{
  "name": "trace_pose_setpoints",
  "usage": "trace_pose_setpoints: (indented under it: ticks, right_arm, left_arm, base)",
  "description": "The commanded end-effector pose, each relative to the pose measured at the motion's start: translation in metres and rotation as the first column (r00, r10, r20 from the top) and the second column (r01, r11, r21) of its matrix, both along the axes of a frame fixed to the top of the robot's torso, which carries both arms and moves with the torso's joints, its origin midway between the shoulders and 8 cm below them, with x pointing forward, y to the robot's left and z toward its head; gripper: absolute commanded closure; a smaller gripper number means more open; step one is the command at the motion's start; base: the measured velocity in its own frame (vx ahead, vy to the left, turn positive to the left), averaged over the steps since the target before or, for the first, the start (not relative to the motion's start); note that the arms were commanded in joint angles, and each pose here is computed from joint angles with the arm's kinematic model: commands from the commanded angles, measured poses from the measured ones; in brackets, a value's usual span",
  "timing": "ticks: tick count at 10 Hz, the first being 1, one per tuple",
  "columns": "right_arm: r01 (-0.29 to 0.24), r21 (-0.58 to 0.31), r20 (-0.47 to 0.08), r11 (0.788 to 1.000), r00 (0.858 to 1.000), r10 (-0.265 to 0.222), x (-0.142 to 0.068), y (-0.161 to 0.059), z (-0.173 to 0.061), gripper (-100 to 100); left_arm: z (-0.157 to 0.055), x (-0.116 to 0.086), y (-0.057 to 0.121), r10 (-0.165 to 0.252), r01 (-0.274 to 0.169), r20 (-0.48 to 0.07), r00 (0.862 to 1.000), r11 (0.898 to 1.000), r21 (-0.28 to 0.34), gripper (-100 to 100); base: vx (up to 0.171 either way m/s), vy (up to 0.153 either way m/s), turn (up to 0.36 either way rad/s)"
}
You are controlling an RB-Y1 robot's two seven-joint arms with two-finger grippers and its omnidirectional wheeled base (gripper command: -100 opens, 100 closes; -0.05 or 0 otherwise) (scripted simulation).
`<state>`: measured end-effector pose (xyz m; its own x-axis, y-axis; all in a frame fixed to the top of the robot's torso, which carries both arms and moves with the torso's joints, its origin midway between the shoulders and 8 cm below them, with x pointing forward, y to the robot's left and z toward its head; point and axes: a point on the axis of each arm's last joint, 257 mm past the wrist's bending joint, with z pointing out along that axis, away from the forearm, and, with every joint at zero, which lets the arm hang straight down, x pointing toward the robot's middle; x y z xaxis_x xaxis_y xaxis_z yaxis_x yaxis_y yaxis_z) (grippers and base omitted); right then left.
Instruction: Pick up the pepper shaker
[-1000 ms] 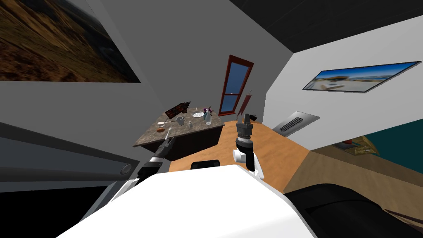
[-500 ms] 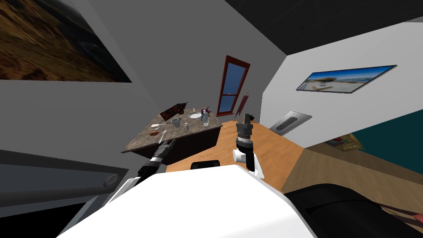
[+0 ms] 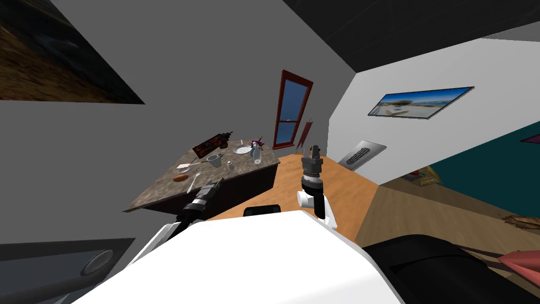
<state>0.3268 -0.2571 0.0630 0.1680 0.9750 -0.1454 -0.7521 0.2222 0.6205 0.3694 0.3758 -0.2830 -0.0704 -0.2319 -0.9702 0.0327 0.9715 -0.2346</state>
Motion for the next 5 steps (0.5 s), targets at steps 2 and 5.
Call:
trace_pose_setpoints:
  ticks: [2,5]
  right_arm:
    - [0.000,0.000,0.000,1.000,1.000,0.000,0.000,0.000,0.000,0]
    - [0.000,0.000,0.000,1.000,1.000,0.000,0.000,0.000,0.000,0]
  left_arm:
    - [-0.010,0.009,0.014,0.022,-0.021,-0.020,1.000,0.999,0.050,-100]
    - [-0.019,0.019,0.035,0.054,-0.049,-0.043,0.998,0.993,0.109,-100]
  base:
    - [0.117,-0.075,-0.105]
    - [0.108,-0.054,-0.101]
